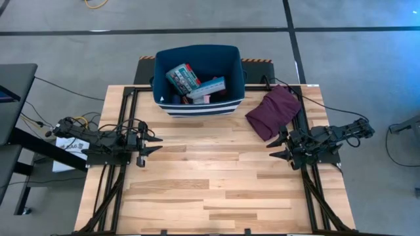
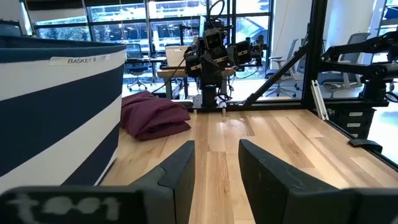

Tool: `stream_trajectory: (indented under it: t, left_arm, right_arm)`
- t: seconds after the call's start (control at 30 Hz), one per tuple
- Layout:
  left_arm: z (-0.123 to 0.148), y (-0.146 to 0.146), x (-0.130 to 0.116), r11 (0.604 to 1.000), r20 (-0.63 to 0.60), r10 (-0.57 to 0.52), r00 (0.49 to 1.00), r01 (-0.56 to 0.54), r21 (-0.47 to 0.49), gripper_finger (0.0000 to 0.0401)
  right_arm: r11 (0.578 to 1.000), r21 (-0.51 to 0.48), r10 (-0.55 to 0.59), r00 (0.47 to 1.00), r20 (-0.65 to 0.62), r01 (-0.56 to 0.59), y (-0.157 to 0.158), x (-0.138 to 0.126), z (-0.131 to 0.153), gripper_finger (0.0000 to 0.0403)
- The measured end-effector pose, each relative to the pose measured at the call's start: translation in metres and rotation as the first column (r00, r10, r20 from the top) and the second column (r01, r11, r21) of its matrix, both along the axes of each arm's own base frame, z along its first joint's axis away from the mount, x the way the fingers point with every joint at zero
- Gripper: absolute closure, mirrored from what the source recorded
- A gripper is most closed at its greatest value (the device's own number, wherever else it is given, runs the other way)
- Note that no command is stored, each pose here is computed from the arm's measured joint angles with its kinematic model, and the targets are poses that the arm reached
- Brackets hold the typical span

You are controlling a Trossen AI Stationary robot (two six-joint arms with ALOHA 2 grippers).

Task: Pick & place medical supplies in basket/bin
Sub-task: Return to Home Position

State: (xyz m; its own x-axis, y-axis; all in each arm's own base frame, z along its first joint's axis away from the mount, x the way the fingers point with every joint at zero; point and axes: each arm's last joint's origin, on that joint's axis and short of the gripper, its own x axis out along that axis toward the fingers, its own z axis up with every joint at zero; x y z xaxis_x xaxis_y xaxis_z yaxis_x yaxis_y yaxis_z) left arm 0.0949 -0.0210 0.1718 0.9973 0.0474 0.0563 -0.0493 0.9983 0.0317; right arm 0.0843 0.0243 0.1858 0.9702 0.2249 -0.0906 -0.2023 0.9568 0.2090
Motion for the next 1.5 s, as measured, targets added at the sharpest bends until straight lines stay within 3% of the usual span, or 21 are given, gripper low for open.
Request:
stream_trajectory:
  t: [1.5]
  left_arm:
    - [0.0, 0.0, 0.0, 1.0, 0.0, 0.0, 1.0, 0.0, 0.0, 0.0287]
  right_arm:
    - [1.0, 0.0, 0.0, 1.0, 0.0, 0.0, 0.0, 0.0, 0.0, 0.0233]
